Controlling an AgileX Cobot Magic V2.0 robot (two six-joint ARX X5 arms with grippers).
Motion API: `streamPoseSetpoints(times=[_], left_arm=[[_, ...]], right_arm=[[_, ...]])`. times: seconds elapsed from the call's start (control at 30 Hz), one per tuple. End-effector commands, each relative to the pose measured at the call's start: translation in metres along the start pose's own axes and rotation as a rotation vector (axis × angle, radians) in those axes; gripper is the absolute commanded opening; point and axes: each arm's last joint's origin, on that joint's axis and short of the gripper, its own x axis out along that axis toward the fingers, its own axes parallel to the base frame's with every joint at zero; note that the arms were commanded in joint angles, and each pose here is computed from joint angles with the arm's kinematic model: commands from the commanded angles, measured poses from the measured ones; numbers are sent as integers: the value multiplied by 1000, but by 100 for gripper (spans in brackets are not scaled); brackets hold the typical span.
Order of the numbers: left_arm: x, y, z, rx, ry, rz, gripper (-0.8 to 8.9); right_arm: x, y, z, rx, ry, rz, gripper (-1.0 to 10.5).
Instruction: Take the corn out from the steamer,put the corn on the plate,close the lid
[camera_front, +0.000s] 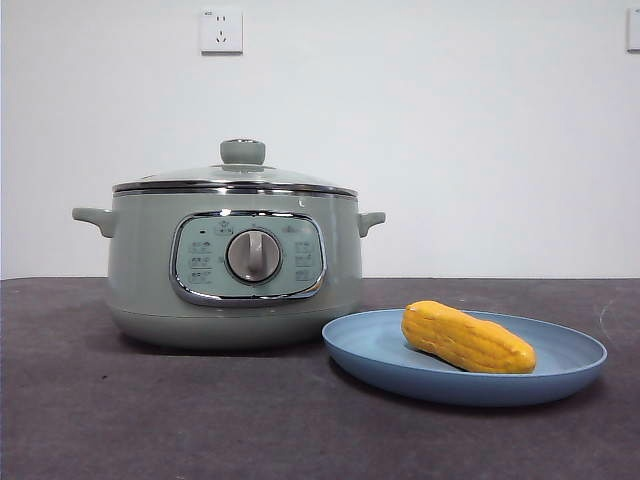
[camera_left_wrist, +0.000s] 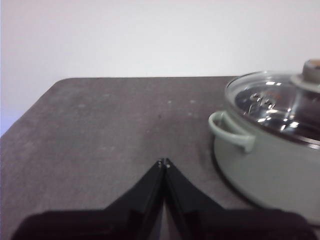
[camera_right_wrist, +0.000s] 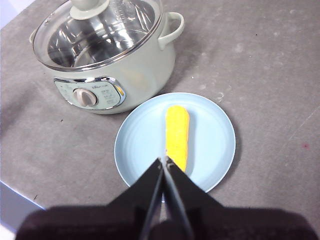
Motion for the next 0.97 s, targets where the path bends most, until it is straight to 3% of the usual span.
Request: streamPoseSetpoints(times=[0.03, 0.57, 0.97], left_arm=[[1, 1, -12, -7, -7, 31, -3], [12, 3, -72, -87, 58, 58, -3], [12, 3, -72, -86, 53, 56, -3]], right_arm=[[2, 0, -1, 10, 3, -1, 2], [2, 0, -1, 10, 3, -1, 2], [2, 0, -1, 10, 2, -2, 2]])
